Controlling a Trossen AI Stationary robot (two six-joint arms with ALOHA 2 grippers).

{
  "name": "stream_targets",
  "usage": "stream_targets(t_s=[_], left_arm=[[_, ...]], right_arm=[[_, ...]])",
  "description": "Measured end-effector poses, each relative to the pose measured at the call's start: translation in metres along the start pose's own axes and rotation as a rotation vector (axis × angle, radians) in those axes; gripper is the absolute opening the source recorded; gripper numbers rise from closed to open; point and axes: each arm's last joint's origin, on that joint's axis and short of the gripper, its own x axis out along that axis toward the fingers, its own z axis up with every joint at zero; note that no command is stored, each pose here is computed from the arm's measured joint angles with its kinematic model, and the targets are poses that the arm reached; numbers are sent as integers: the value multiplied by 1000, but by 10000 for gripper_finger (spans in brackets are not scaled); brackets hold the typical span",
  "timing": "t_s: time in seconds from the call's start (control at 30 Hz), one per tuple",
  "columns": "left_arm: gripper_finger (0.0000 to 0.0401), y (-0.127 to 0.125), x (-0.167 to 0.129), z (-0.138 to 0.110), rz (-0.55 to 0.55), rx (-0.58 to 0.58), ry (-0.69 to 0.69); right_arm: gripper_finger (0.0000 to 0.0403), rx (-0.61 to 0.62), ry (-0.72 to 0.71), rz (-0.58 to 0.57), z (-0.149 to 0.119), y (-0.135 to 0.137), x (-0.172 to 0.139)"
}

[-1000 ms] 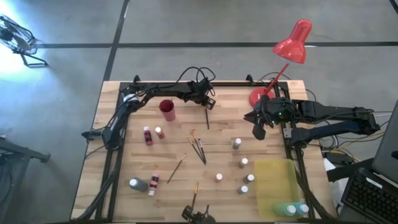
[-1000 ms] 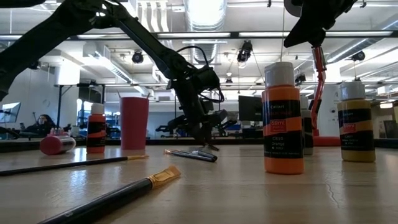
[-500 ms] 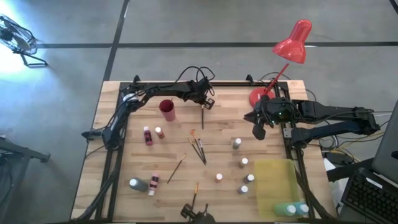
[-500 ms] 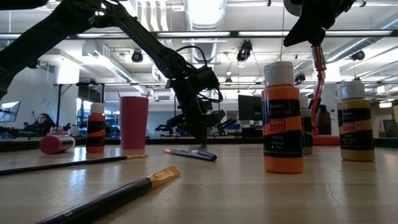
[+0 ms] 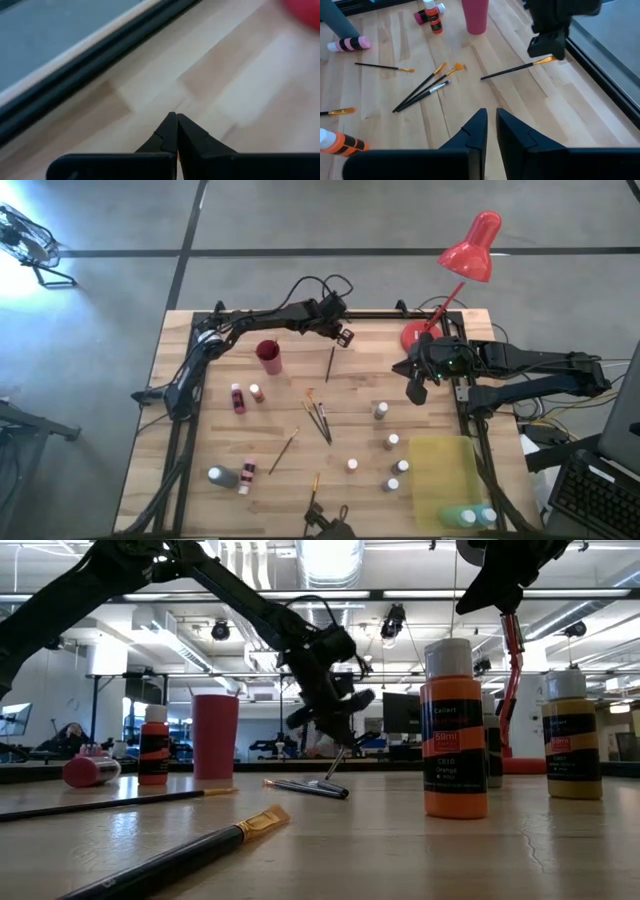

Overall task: Pick & Place Paint Supplies
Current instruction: Put the black paint brush into the pink cup

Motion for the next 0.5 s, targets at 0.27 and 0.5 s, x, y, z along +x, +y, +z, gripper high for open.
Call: stream_targets(t_s=[0.27, 0.5], left_arm=[[1, -24, -17, 19, -141, 71, -42], [0, -43, -26, 21, -241, 138, -52]], right_arm=[[55, 5, 0, 0, 0, 0, 0], [63, 7, 1, 1, 0, 0, 0]])
